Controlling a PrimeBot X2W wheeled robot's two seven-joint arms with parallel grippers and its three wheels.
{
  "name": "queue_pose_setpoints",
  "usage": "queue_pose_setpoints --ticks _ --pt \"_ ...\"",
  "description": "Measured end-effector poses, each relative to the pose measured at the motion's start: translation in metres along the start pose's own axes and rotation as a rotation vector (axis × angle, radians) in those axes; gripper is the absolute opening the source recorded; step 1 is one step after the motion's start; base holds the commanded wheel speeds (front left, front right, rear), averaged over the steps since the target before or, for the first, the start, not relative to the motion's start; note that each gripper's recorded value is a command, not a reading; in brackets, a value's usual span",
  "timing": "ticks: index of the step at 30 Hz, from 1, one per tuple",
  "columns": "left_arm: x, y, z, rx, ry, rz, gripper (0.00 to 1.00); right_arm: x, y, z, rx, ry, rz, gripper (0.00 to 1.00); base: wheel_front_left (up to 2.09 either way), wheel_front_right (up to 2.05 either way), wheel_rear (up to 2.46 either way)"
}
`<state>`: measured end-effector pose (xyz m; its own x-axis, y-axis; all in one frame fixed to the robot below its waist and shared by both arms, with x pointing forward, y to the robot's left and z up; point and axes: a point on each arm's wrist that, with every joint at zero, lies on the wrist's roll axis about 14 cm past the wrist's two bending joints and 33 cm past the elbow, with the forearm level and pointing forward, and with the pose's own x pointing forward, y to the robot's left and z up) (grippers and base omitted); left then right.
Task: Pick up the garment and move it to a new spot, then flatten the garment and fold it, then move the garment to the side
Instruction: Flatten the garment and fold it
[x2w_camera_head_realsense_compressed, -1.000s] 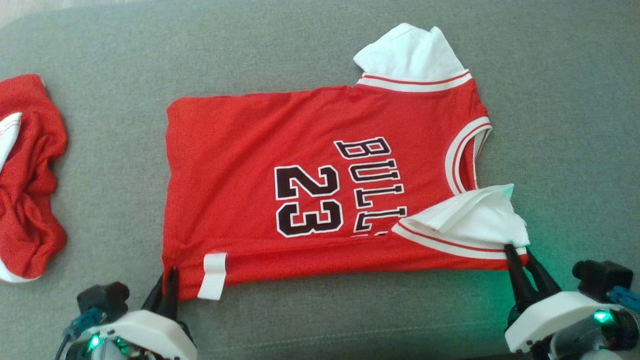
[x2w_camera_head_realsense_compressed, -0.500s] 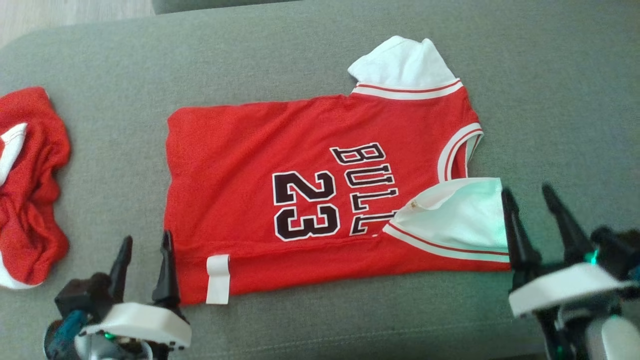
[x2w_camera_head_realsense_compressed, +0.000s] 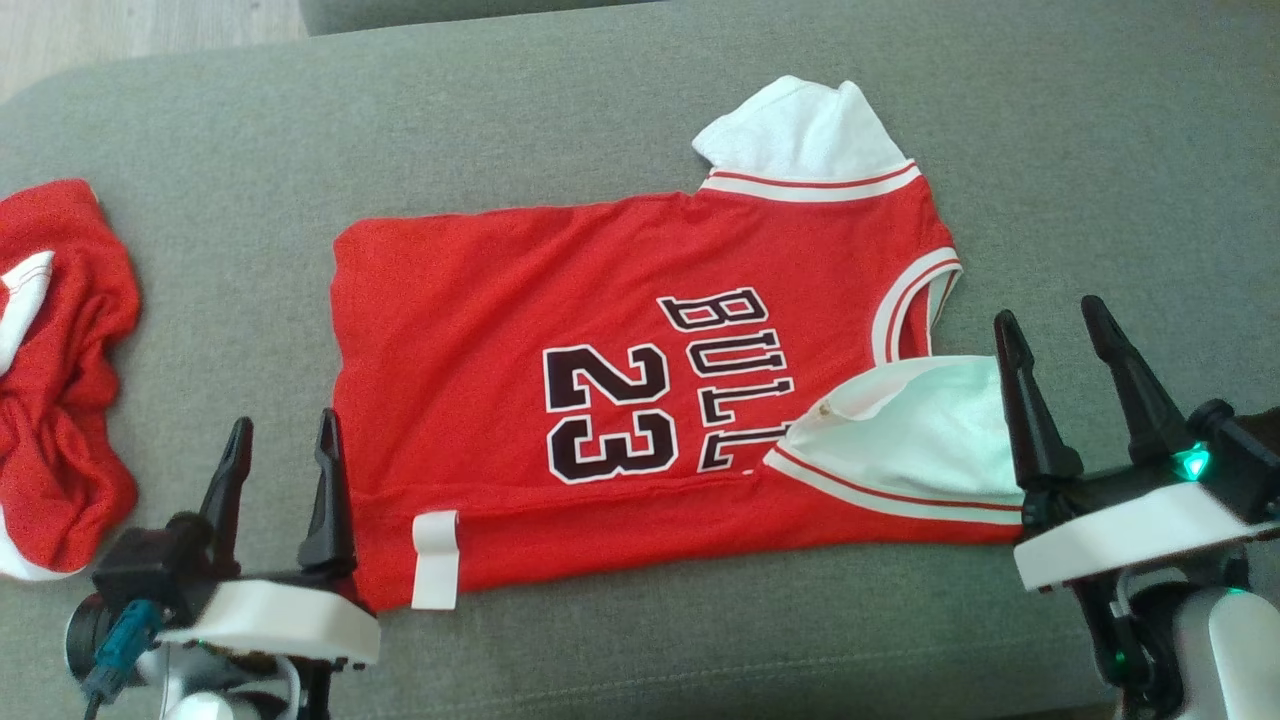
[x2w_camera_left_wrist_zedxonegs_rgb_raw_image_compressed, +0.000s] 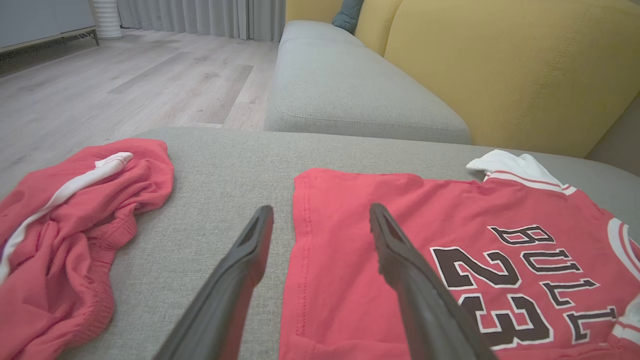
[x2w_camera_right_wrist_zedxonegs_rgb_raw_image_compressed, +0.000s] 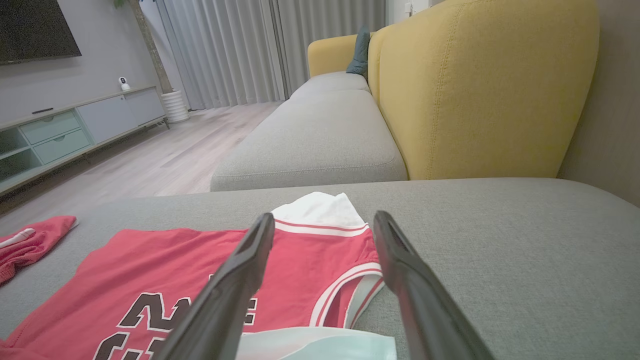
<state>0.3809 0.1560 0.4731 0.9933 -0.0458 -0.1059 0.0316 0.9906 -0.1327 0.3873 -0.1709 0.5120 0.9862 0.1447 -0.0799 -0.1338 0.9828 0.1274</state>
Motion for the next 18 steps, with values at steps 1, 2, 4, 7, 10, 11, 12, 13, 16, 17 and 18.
queue_pose_setpoints --ticks 1,2,4,7,10,11,12,13,16,17,18 --pt "0.000 0.000 0.000 0.000 0.001 -0.001 1.00 0.000 0.000 0.000 0.000 0.001 0.000 1.00 0.00 0.00 0.00" --pt "0.000 -0.001 -0.001 0.000 0.002 -0.003 1.00 0.000 0.000 -0.001 0.000 0.001 -0.001 1.00 0.00 0.00 0.00" --pt "0.001 -0.001 -0.001 0.001 0.004 -0.006 1.00 0.000 -0.001 -0.001 0.001 0.004 -0.002 1.00 0.00 0.00 0.00" --pt "0.002 -0.005 -0.003 0.014 0.009 -0.021 1.00 0.001 -0.001 -0.004 0.002 0.012 -0.003 1.00 0.00 0.00 0.00" --pt "0.012 -0.008 0.000 0.022 -0.003 -0.036 1.00 0.004 -0.003 -0.009 0.004 0.026 -0.006 1.00 0.00 0.00 0.00" --pt "0.018 -0.009 0.001 0.022 -0.009 -0.046 1.00 0.005 -0.003 -0.011 0.006 0.032 -0.006 1.00 0.00 0.00 0.00" --pt "0.025 -0.011 0.001 0.021 -0.011 -0.058 1.00 0.007 -0.003 -0.013 0.008 0.037 -0.006 1.00 0.00 0.00 0.00" --pt "0.033 -0.013 0.001 0.014 -0.013 -0.069 1.00 0.008 -0.002 -0.015 0.010 0.042 -0.006 1.00 0.00 0.00 0.00" --pt "0.061 -0.017 -0.005 -0.002 0.002 -0.098 1.00 0.013 -0.001 -0.025 0.021 0.068 -0.003 1.00 0.00 0.00 0.00" --pt "0.070 -0.018 -0.009 -0.004 0.013 -0.107 1.00 0.015 -0.001 -0.029 0.023 0.078 -0.003 1.00 0.00 0.00 0.00" --pt "0.080 -0.018 -0.013 -0.003 0.024 -0.113 1.00 0.017 -0.001 -0.032 0.023 0.088 -0.004 1.00 0.00 0.00 0.00"
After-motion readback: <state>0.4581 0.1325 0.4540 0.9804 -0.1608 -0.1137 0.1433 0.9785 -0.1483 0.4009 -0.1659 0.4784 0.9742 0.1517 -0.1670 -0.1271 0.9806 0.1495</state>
